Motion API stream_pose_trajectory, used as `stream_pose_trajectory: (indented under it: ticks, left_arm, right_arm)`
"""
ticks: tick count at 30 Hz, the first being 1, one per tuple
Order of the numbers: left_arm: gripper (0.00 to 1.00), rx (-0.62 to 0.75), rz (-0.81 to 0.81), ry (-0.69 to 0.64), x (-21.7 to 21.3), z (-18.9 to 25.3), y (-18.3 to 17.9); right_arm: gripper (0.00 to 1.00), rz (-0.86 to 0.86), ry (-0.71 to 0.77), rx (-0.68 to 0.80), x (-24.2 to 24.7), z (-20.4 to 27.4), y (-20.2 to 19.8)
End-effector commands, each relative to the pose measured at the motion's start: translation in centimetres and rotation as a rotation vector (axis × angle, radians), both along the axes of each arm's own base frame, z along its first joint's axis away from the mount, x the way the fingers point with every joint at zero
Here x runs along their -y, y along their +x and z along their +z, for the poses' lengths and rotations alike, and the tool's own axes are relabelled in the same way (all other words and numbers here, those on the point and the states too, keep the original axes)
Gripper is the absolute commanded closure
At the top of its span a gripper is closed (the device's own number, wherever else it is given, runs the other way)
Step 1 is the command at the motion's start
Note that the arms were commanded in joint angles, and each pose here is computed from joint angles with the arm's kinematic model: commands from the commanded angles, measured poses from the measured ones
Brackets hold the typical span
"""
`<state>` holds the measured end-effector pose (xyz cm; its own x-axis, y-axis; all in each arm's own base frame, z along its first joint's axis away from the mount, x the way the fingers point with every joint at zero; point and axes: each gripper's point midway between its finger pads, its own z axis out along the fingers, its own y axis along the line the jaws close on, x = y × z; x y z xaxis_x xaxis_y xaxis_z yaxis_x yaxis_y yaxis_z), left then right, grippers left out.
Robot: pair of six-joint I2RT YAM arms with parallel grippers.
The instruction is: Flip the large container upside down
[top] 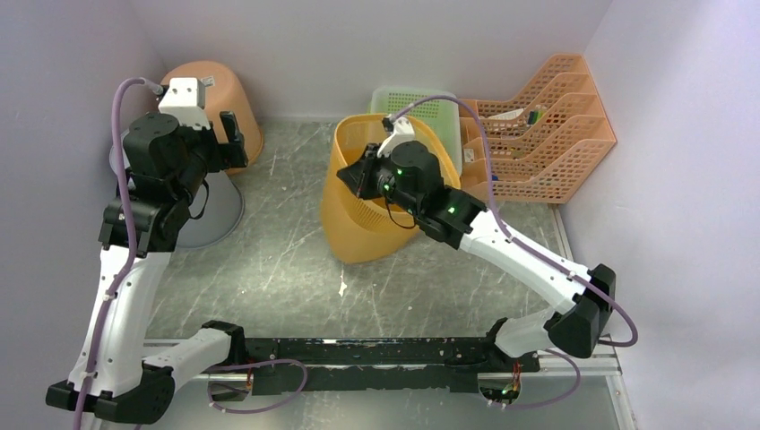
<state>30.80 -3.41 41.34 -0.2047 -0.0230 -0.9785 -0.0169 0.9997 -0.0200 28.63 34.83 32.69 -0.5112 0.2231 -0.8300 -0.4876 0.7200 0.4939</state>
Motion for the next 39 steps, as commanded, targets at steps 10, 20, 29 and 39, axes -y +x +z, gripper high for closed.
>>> stream_pose_trajectory:
  ticks: [10, 20, 29, 39]
  left_arm:
    - [0.0, 0.075, 0.041, 0.003, -1.3, 2.8, -2.0]
    - [0.0, 0.058, 0.04, 0.007, -1.2, 1.8, -1.8]
    - [0.0, 0.037, 0.038, 0.005, -1.0, 0.7, -1.2]
    - [0.0, 0.025, 0.028, 0.0, -0.6, 0.1, -0.6]
  right_arm:
    - [1.0, 0.007, 0.604, 0.228, -1.9, 11.7, 0.5]
    - [1.0, -0.019, 0.7, 0.114, -1.3, 3.5, 0.7]
    - [1.0, 0.017, 0.816, 0.021, -2.0, -1.1, 0.4]
    - [1.0, -0.067, 0.911, -0.215, 3.0, -10.0, 2.2]
